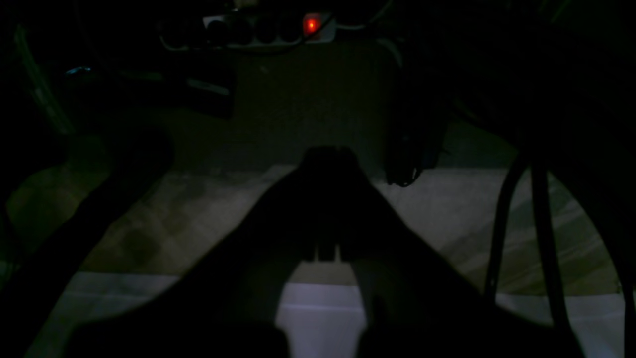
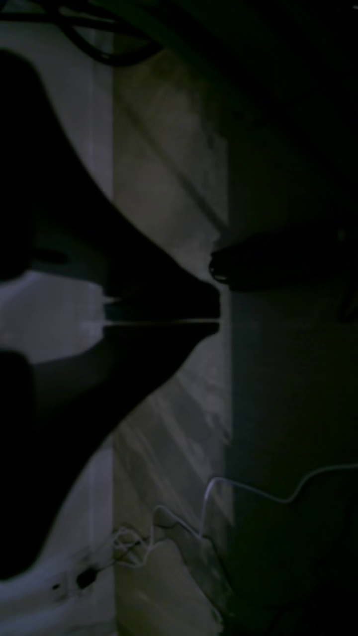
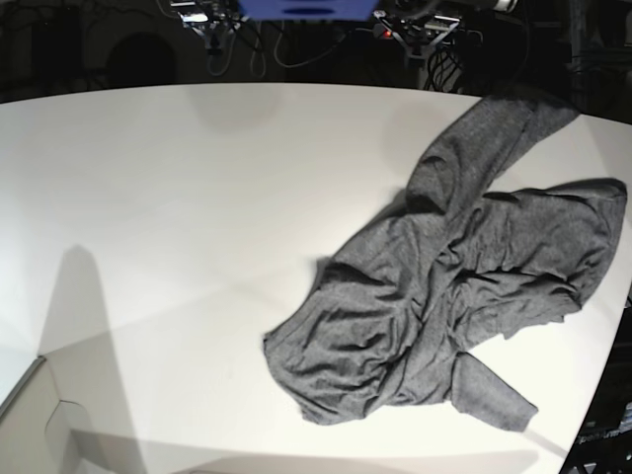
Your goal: Layout the t-shirt on the table in an organized manner, then fold the t-shirt properly
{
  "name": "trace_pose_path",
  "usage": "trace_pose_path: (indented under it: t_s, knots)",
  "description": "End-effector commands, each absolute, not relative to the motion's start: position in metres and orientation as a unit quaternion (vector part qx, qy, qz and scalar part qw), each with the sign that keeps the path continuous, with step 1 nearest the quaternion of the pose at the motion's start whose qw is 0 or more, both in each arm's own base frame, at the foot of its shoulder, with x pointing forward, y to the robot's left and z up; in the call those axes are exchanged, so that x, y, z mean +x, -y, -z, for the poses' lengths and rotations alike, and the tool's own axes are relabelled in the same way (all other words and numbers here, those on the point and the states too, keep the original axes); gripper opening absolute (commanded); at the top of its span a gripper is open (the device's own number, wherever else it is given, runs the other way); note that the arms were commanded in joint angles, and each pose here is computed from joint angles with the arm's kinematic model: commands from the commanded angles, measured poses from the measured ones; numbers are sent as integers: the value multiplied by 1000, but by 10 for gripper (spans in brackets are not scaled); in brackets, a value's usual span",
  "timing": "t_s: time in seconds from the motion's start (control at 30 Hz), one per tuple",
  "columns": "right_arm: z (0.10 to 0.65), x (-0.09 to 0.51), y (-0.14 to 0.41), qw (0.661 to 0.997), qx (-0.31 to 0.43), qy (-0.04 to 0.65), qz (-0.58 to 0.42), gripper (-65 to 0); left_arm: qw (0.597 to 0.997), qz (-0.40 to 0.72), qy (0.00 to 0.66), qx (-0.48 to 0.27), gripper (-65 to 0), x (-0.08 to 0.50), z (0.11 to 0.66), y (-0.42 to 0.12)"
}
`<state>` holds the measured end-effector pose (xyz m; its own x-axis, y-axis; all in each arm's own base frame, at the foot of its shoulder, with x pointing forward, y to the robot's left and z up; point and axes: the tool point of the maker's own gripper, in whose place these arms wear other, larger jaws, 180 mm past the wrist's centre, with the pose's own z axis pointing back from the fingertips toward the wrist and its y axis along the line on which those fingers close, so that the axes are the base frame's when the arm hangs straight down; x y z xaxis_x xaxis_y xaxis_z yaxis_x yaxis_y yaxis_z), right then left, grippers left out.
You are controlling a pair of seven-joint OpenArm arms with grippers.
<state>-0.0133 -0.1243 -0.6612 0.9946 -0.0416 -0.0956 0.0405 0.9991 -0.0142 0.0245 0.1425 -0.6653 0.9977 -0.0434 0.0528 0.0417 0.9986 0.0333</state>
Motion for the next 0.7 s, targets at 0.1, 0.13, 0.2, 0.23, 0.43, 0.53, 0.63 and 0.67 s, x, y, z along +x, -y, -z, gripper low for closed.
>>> trace_pose_path:
  t_s: [0.1,0.13,0.2,0.23,0.43,0.53,0.63,0.67]
  knots:
    - [661,-16,121,998,1,-53,21,-650,999,24,23,23,-650,17,665,-149]
    - [661,-16,121,998,1,-53,20,-650,999,24,21,23,-650,15,665,-149]
    - [661,-15,121,999,1,-51,20,-650,999,24,20,23,-650,13,665,-149]
    - [661,-15,121,999,1,-50,20,-650,999,24,20,23,-650,13,665,-149]
    - [661,-15,121,999,1,-50,20,-650,999,24,20,21,-650,12,665,-147]
    - [661,-16,121,998,1,-51,20,-650,999,24,20,21,-650,12,665,-146]
    - [661,-18,121,998,1,-52,20,-650,999,24,19,21,-650,12,665,-145]
    - [661,-18,122,998,0,-52,21,-650,999,24,19,21,-650,12,665,-145]
